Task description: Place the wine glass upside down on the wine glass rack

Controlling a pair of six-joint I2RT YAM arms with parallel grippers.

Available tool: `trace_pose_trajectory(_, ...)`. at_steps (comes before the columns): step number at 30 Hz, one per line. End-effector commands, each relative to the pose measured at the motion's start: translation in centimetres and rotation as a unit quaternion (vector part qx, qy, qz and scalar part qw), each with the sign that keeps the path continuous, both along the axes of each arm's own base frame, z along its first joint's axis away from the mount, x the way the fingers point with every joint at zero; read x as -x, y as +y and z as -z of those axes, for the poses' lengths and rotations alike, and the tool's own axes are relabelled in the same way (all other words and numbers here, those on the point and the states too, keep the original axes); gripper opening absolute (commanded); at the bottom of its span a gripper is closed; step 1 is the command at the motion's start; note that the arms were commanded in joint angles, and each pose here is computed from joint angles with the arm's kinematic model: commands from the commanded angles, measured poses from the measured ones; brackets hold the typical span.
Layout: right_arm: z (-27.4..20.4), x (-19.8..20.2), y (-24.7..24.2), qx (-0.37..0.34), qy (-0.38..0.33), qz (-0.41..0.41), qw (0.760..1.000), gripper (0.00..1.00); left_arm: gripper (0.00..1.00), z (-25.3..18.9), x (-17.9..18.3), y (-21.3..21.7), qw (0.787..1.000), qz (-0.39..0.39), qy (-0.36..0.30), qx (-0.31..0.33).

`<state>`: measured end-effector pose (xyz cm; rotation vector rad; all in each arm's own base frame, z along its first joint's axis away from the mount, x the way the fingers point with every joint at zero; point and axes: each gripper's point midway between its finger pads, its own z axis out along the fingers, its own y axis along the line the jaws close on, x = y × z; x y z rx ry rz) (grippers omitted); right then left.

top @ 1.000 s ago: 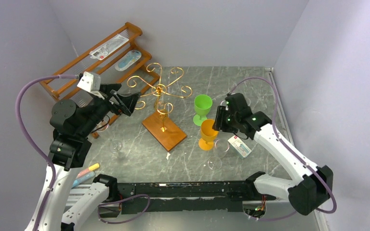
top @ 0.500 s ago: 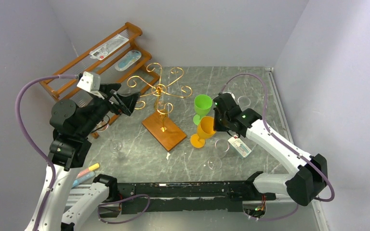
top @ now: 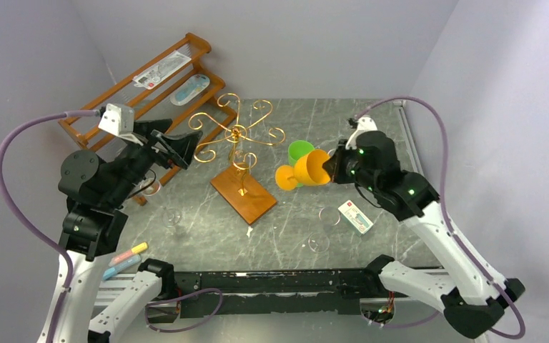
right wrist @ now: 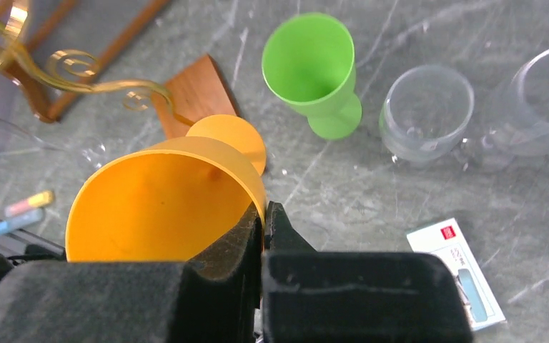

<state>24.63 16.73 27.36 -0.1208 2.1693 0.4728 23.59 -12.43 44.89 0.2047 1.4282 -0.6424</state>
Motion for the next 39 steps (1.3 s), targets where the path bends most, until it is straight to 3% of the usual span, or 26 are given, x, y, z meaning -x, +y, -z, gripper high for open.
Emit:
trace_pose_trajectory(1, -4.3, -0.2, -1.5, -0.028, -0.077, 0.033, 0.996, 0.0, 0.96, -1.7, 0.5, -0.5, 1.0, 0.018, 0.002, 0.025)
trace_pose_trajectory(8, -10.0, -0.7, -3.8, -0.136, -0.185, 0.121, 0.966, 0.0, 0.97, -5.4, -0.1, -3.5, 0.99, 0.104, -0.008, 0.096)
trace_pose_trajectory(16, -14.5, -0.9, -7.3, -0.244, -0.306, 0.209, 0.896, 0.0, 0.93, -6.4, -2.7, -8.2, 0.956, 0.239, 0.044, 0.164)
trace_pose_trajectory(20, -17.7, -0.4, -7.2, -0.297, -0.367, 0.19, 0.861, 0.0, 0.96, -8.0, -2.8, -10.4, 0.929, 0.302, 0.049, 0.209)
trace_pose_trajectory(27, -21.3, 1.4, -5.3, -0.37, -0.432, 0.11, 0.815, 0.0, 0.97, -8.5, -2.8, -17.1, 0.903, 0.346, 0.102, 0.233)
trace_pose_trajectory(34, -23.1, 2.1, -3.0, -0.402, -0.444, 0.047, 0.799, 0.0, 0.91, -8.9, -1.8, -19.4, 0.859, 0.368, 0.112, 0.337)
trace_pose_trajectory(39, -23.2, 2.2, -2.2, -0.418, -0.441, 0.029, 0.794, 0.0, 0.84, -10.8, -1.8, -19.8, 0.86, 0.355, 0.087, 0.355)
